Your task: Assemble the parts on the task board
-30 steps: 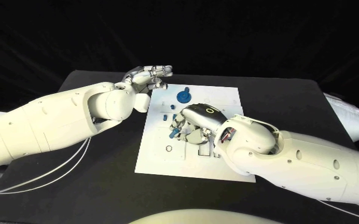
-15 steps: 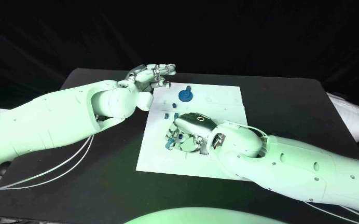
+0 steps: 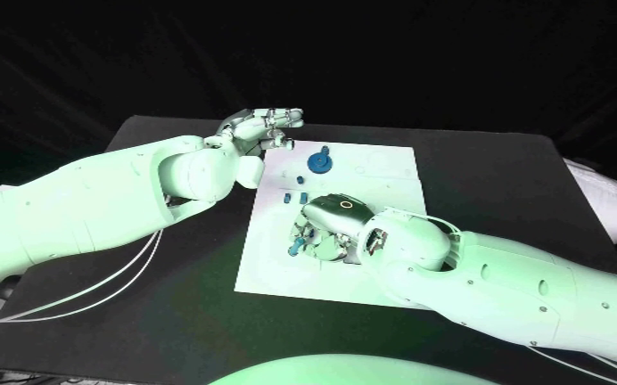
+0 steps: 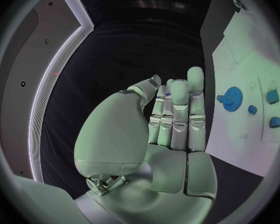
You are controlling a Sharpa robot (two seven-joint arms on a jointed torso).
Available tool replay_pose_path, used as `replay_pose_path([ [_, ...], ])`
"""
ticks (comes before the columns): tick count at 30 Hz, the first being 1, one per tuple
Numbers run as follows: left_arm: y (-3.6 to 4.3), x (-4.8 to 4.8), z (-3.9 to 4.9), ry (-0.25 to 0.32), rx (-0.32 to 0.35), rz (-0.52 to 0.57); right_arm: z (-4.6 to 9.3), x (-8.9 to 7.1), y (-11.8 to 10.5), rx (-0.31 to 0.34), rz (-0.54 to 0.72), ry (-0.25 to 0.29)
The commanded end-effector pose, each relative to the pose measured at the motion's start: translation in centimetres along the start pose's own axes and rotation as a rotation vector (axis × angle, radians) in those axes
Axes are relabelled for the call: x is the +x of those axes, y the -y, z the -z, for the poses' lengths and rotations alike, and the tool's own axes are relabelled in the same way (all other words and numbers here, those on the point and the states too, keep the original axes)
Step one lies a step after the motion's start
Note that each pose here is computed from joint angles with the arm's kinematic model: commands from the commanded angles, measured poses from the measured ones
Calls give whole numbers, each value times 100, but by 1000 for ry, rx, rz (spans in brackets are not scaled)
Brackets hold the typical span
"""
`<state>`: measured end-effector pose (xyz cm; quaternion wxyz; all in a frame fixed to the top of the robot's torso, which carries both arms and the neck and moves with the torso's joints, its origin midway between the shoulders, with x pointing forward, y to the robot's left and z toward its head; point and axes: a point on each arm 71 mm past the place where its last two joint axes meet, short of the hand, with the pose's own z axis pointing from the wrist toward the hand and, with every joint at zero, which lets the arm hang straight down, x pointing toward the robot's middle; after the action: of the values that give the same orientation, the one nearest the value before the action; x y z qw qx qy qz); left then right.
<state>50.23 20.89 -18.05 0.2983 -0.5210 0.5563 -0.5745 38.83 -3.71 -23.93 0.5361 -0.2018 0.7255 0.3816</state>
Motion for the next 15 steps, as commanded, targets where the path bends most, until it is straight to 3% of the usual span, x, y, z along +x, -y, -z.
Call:
replay_pose_path([
  [1,6,28,-4,-22,6,1,-4,21,7,22,58,-23],
  [11,5,27,-4,-21,5,1,-30,76,-21,22,89,-94],
  [15,5,29,-3,-21,5,1,-54,90,-51,12,89,-99],
])
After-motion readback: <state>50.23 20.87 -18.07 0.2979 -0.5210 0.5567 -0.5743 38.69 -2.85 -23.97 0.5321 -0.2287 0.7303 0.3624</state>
